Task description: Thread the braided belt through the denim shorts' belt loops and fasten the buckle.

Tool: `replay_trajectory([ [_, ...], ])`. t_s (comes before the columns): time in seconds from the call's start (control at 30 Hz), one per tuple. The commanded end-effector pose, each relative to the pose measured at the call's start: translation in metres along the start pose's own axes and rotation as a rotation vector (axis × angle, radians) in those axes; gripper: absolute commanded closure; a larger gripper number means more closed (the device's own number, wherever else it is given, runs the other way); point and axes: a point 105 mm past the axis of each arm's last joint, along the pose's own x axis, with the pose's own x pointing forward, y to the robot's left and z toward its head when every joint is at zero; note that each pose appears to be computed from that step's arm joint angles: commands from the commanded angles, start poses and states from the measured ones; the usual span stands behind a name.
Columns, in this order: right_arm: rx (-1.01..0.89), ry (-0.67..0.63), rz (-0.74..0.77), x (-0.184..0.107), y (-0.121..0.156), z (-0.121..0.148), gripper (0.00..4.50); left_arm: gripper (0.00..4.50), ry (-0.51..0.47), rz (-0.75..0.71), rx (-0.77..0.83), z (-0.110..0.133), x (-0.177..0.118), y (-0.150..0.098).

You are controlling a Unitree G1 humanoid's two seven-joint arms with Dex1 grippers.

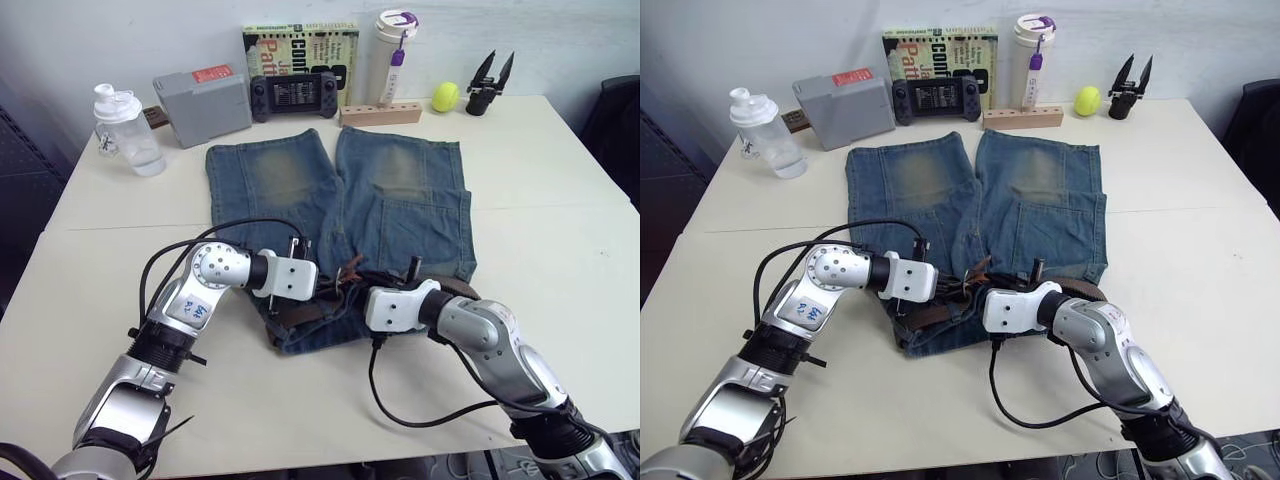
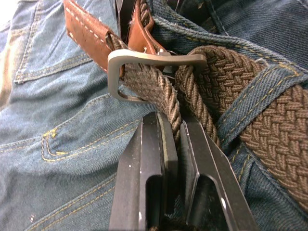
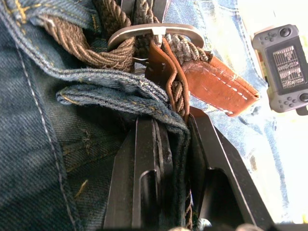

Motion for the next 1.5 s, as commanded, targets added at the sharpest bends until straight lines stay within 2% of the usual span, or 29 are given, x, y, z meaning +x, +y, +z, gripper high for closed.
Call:
replay_trajectory([
  [0.03, -0.04, -0.105, 0.033, -0.002, 0.001, 0.028, 4.36, 4.5, -0.074, -0.001, 0.026, 0.022, 0.012, -0.002],
  [0.23, 0.001, -0.091, 0.147, -0.005, 0.02, 0.025, 4.36, 4.5, -0.081, 0.021, 0.033, 0.027, 0.017, 0.006],
  [0.33, 0.11, -0.009, 0.206, -0.012, 0.032, 0.01, 4.36, 4.5, -0.106, 0.017, 0.017, 0.032, 0.025, 0.005],
  [0.5, 0.187, 0.043, 0.17, -0.018, 0.026, 0.002, 4.36, 4.5, -0.117, 0.006, -0.007, 0.031, 0.035, -0.003],
  [0.57, 0.201, 0.051, 0.163, -0.02, 0.023, 0.002, 3.35, 4.5, -0.112, 0.013, -0.021, 0.029, 0.037, -0.005],
  [0.6, 0.222, 0.055, 0.162, -0.023, 0.022, 0.002, 3.24, 4.5, -0.11, 0.02, -0.033, 0.027, 0.039, -0.006],
  [0.77, 0.35, 0.061, 0.201, -0.043, 0.021, 0.007, 1.05, 4.5, -0.109, 0.031, -0.065, 0.025, 0.044, -0.012],
  [0.8, 0.373, 0.061, 0.208, -0.049, 0.019, 0.008, 0.82, 4.5, -0.109, 0.031, -0.067, 0.025, 0.044, -0.013],
  [1.03, 0.487, 0.055, 0.219, -0.081, -0.004, 0.011, 0.82, 4.5, -0.104, 0.033, -0.076, 0.023, 0.045, -0.017],
  [1.13, 0.52, 0.03, 0.181, -0.088, -0.026, 0.011, 0.82, 4.5, -0.102, 0.034, -0.078, 0.023, 0.046, -0.017],
  [1.23, 0.446, 0.037, 0.126, -0.086, -0.043, 0.008, 0.82, 4.5, -0.104, 0.035, -0.078, 0.023, 0.046, -0.017],
  [1.5, 0.254, 0.082, 0.136, -0.063, -0.038, -0.001, 0.82, 4.5, -0.106, 0.038, -0.072, 0.025, 0.048, -0.015],
])
